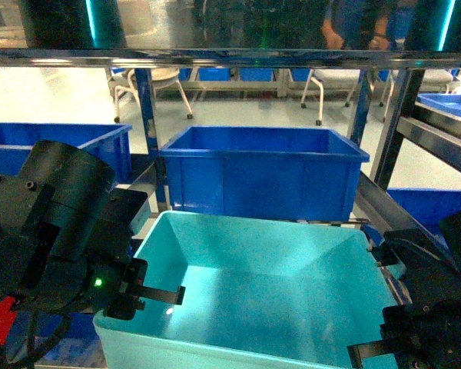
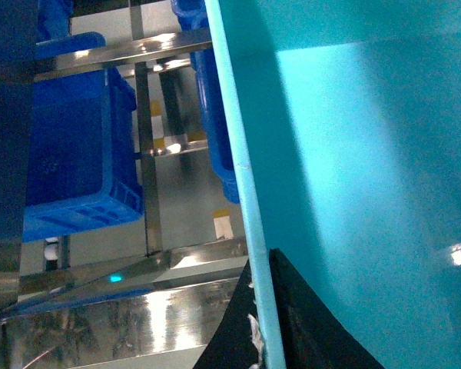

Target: Organize blue bins on left shelf correctly

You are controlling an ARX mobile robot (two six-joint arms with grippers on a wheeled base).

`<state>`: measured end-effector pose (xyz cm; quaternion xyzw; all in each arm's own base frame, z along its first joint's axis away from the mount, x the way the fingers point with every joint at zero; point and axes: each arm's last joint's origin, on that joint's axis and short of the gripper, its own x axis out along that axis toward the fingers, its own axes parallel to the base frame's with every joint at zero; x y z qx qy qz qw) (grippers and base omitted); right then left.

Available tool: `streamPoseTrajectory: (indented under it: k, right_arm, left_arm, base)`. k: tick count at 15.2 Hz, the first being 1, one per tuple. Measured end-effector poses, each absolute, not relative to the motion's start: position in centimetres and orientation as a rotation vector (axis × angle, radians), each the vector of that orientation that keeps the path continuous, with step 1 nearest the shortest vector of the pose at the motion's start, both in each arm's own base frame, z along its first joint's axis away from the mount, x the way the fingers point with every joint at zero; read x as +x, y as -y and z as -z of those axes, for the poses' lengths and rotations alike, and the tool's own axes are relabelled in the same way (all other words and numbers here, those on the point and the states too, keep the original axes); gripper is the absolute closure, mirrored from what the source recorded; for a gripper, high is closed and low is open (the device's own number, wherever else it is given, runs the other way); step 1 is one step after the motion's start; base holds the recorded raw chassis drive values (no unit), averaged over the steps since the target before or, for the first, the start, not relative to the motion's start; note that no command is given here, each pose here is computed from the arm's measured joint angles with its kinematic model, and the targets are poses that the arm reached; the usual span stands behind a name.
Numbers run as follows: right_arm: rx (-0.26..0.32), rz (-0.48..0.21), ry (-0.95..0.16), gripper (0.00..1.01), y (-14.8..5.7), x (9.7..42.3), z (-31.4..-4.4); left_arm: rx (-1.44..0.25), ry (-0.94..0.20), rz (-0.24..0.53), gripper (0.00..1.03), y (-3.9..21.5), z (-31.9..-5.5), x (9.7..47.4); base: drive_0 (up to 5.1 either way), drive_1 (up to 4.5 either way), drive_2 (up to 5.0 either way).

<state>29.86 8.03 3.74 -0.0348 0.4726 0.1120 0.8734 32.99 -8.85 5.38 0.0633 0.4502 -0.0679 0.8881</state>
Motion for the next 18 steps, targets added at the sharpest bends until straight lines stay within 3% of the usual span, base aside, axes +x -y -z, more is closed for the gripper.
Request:
streamPoseTrajectory:
  k: [3,12,18]
  right_arm:
    - [-0.074,-0.235,-0.988,0.99,-8.0,29.9,-3.7]
    - [-0.209,-0.222,-0.88,0.99,-7.9,31.7,-4.8]
    - [-0.193,-0.222,-0.917,0.99,-7.8,31.7,-4.8]
  left_arm:
    - [0.135,-0.95,0.147,1.01,9.0,-5.3,32.8]
    - [0.099,-0.993,0.149,1.01,10.1,-4.9,32.9]
    - [0.117,-0.955,0.147,1.01,10.5,-5.0,32.9]
  base:
    - [0.0,0.0,0.0]
    - [0.0,0.0,0.0]
    - [0.0,0.0,0.0]
